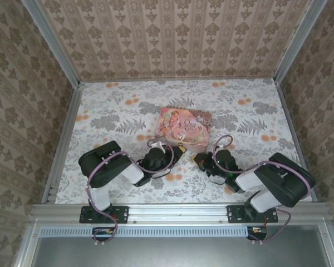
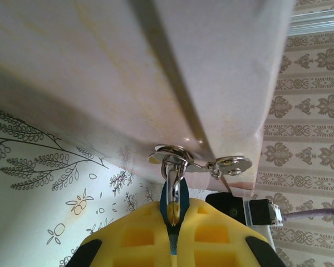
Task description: Unlock a padlock with a key
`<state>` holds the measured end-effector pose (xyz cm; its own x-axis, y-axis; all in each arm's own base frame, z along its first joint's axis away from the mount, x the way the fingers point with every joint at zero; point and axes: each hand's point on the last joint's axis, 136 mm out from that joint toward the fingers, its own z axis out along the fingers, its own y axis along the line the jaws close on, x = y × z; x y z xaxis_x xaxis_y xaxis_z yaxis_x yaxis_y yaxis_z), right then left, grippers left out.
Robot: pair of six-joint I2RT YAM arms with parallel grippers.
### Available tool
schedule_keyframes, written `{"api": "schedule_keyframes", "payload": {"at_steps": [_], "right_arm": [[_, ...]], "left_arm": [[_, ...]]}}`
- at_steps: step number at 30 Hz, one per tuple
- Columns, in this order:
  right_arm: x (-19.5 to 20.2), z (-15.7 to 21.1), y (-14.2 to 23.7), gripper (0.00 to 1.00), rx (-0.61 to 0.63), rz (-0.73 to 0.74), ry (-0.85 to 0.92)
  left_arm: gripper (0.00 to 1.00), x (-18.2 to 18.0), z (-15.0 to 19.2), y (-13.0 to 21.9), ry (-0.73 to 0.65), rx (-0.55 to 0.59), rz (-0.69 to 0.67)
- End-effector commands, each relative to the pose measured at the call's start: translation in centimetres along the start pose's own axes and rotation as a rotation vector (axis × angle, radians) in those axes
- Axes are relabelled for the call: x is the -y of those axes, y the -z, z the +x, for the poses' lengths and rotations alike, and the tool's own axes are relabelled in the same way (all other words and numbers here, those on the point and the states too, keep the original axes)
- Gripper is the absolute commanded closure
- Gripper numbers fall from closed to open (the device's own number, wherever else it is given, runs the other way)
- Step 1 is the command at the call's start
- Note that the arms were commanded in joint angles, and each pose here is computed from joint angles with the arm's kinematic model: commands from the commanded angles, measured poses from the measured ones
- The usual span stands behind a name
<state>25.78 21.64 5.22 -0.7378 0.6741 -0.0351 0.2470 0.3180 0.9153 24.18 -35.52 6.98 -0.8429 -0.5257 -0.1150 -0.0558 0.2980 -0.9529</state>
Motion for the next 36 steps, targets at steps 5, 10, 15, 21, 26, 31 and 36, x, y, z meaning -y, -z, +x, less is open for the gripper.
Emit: {"api": "schedule_keyframes", "payload": {"at_steps": [5,10,15,21,26,31,36], "right_arm": [[-2.3,-0.4,-0.9,1.00,0.027,-0.084,-0.010],[-2.4,-0.2,-1.1,1.00,0.024,-0.087,-0.010],[-2.4,-0.3,-1.1,1.00,0.029,-0.087,-0.009],[-2.6,-0.3,-1.3,1.00,0.028,-0.091,-0.008],[-2.7,-0.4,-1.2,1.00,0.029,-0.092,-0.007],[-2.9,-0.4,-1.2,1.00,0.030,-0.096,-0.006],[-2.9,-0.4,-1.1,1.00,0.033,-0.092,0.000]], "left_arm": [[1.00,2.0,-0.1,0.2,0.007,0.014,0.082],[1.00,1.7,0.0,0.2,0.007,0.014,0.075],[1.00,1.4,0.0,0.1,0.010,0.016,0.069],[1.00,1.2,0.0,0.1,0.011,0.015,0.065],[1.00,1.0,0.0,0.2,0.011,0.017,0.059],[1.00,0.9,0.1,0.2,0.010,0.017,0.057],[1.00,0.7,0.0,0.3,0.009,0.022,0.052]]}}
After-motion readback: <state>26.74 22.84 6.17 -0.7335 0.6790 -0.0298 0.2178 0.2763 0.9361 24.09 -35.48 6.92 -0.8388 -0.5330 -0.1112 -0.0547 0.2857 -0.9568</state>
